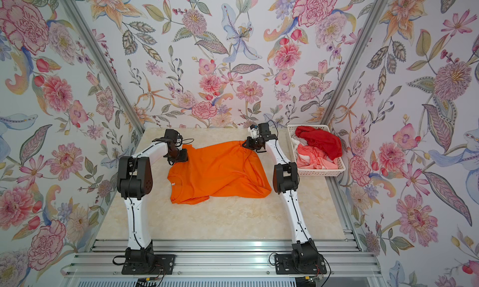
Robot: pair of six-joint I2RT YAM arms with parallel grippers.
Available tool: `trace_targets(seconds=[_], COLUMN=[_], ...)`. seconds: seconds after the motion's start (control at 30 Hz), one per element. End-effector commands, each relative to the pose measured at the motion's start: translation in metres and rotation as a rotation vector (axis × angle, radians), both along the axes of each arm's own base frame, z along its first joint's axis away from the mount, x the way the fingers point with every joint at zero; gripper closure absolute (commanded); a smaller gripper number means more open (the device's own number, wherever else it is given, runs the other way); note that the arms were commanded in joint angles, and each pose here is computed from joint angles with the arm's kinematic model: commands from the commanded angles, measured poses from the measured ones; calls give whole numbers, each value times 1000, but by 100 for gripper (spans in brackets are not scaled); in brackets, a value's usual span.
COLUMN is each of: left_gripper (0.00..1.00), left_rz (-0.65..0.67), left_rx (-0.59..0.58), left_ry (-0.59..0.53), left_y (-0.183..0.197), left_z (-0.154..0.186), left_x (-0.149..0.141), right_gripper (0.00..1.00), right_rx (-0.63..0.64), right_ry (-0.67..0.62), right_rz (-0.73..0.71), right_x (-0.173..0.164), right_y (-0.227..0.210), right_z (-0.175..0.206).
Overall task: Fold and stack t-shirts
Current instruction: Move the T-shirt to the center of the board.
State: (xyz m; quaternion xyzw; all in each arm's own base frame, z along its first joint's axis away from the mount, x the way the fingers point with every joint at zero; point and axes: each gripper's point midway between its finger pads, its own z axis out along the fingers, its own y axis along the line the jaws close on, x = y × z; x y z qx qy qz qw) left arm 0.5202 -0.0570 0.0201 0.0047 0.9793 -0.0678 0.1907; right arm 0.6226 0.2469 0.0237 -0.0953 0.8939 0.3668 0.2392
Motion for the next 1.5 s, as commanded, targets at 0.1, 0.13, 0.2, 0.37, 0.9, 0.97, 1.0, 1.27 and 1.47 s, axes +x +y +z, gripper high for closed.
trace_targets(seconds=[0.1,0.13,0.2,0.37,0.9,0.97,1.0,1.27,1.47], left_gripper=[87,87,87,86,10,11,11,11,14], left_rz=[-19,-24,-35,-43,323,390,425,472,542], left_rx=[126,147,196,243,35,-17,-28,-101,-162], left_ry=[192,193,183,164,-195,-170,-151,-45,-45], left_y=[-3,-6,-11,-28,17,27,32,32,47], left_z=[-27,-23,-13,1,93,78,69,20,3], left_x=[-84,-93,-114,-169,-227,-230,-231,-216,-194], right_gripper=[100,100,100,100,50,50,50,51,51], right_rx=[-189,-208,-238,-333,-430,-428,-429,-399,-374], right_ry=[184,189,182,193,67,64,65,34,29], right_rz=[4,-3,-26,-109,-45,-63,-68,-111,-118], right_x=[-56,-63,-79,-150,-190,-185,-184,-182,-183], right_y=[-32,-36,-44,-69,-56,-64,-68,-93,-100], right_z=[-45,-44,-35,-21,16,20,22,42,49])
